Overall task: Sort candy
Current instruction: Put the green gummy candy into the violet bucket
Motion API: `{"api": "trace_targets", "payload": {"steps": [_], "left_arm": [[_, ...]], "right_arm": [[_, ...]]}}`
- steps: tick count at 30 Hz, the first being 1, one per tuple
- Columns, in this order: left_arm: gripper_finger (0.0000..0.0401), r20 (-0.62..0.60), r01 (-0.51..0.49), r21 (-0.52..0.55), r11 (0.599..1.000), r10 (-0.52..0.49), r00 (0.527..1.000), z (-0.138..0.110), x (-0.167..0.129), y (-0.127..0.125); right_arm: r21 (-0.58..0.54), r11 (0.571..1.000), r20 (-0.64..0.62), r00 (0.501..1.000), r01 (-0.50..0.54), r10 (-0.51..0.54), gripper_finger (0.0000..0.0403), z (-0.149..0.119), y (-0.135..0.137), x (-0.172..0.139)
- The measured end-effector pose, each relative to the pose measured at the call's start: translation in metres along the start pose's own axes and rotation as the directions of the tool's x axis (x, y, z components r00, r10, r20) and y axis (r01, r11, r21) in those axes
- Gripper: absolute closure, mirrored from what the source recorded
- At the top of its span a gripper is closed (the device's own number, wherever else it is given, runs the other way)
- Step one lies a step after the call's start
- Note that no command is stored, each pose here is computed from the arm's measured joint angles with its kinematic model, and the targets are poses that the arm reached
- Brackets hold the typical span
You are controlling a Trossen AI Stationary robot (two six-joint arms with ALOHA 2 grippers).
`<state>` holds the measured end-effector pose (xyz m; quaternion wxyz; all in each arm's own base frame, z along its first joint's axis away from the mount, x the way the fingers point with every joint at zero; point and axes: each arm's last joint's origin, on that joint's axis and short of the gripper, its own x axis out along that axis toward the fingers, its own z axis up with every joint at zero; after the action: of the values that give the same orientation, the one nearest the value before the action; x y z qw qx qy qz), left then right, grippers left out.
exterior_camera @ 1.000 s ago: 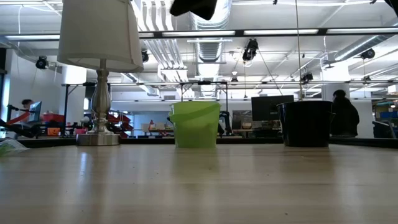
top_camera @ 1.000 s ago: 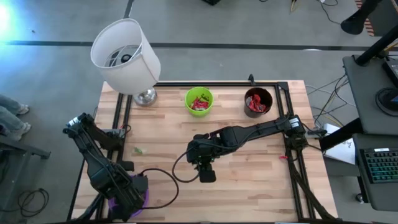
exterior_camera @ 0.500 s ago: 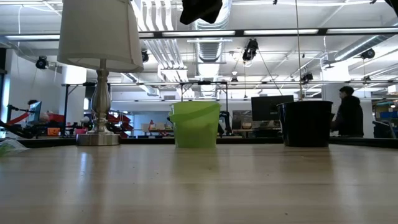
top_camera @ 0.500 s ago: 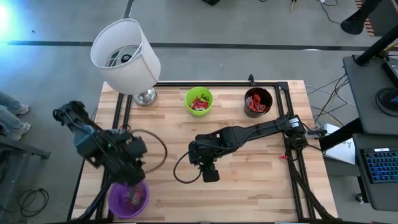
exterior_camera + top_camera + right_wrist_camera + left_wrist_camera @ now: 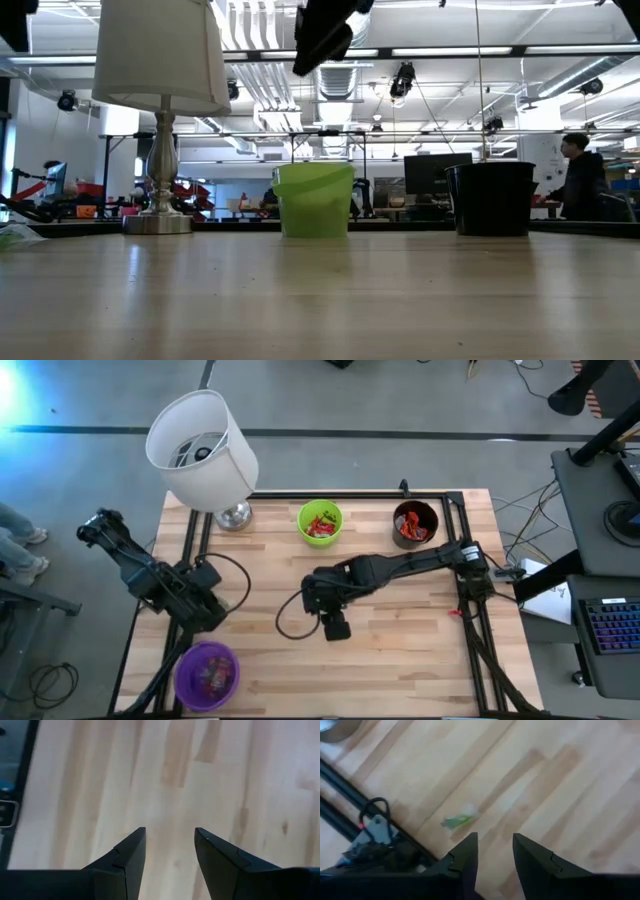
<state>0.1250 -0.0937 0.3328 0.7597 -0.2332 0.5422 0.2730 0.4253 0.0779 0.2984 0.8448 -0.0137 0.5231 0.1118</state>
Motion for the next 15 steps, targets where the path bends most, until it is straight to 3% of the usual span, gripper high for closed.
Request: {"api": "trace_targets", "payload": {"steps": [6, 15], "left_arm": [[0.0296, -0.018, -0.13, -0.084, 0.988, 0.128, 0.992, -0.005, 0.032, 0.009], [0.0266, -0.089, -0.189, -0.028, 0.982, 0.186, 0.979, -0.01, 0.057, 0.016]], "right_arm": [[0.061, 0.998, -0.007, 1.0, 0.026, -0.026, 0.0241, -0.003, -0.029, 0.0], [0.153, 0.987, 0.004, 0.999, 0.051, -0.053, 0.0241, -0.004, -0.057, -0.004]]}}
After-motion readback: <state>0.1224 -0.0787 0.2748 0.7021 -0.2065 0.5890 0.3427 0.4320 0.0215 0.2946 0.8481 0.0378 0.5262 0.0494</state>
